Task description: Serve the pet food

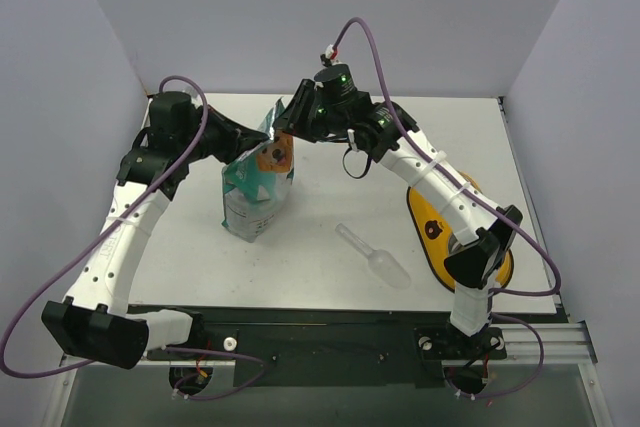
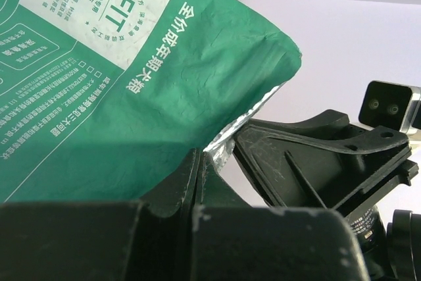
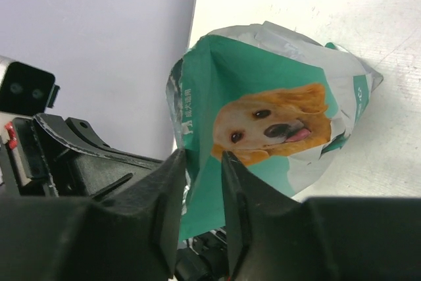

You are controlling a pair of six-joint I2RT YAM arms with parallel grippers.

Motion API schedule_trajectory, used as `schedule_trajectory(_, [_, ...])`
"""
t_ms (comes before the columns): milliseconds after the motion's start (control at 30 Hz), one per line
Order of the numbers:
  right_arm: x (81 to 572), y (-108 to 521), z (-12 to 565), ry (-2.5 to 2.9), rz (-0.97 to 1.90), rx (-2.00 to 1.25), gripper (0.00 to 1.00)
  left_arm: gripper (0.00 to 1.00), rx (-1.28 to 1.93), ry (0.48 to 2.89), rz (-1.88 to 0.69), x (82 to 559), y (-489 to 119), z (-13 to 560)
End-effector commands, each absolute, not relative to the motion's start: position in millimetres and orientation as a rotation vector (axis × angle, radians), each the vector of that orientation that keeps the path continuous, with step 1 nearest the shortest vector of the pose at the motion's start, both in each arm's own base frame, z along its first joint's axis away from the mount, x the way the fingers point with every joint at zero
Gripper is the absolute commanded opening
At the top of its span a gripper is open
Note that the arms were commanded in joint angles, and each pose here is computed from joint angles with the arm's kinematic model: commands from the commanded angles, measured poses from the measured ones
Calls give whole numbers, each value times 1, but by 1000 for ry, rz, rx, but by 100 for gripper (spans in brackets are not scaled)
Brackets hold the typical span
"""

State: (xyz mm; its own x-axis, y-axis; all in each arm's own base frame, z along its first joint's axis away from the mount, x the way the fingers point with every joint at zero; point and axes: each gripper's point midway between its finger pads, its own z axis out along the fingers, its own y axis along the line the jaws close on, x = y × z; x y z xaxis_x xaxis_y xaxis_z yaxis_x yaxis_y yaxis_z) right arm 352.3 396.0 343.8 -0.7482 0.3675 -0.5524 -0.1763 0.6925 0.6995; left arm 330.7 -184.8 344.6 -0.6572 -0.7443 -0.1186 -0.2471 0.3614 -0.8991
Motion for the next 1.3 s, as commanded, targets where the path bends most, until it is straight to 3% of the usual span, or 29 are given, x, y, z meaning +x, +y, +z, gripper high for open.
schedule_trajectory(0, [351, 401, 335, 2232, 985, 106, 20, 0, -847, 2113, -1205, 332, -176, 349])
schedule_trajectory(167, [346, 394, 334, 2226, 925, 80, 12, 0, -843, 2116, -1124, 334, -168, 351])
schedule_trajectory(267, [348, 388, 325, 2250, 883, 92, 0, 0, -850, 2098, -1084, 335, -162, 357])
schedule_trajectory(467, [348, 384, 316, 2266, 816, 73, 0, 0, -842, 2072, -954, 341, -146, 370])
schedule_trajectory(700, [345, 399, 337, 2193, 955, 39, 0, 1, -621, 2117, -1030, 343, -169, 384])
schedule_trajectory(800, [346, 405, 355, 2138, 1051, 28, 0, 29, -528, 2164, -1028, 338, -180, 378])
schedule_trajectory(933, [352, 403, 361, 2113, 1115, 55, 0, 50, -441, 2170, -949, 332, -181, 379])
schedule_trajectory(1100, [355, 399, 360, 2119, 1126, 68, 0, 50, -316, 2261, -869, 325, -191, 364])
schedule_trajectory(1200, [354, 400, 360, 2120, 1132, 61, 0, 35, -309, 2277, -800, 327, -191, 357])
schedule_trajectory(1267, [353, 399, 359, 2123, 1132, 59, 0, 32, -313, 2276, -794, 328, -192, 356])
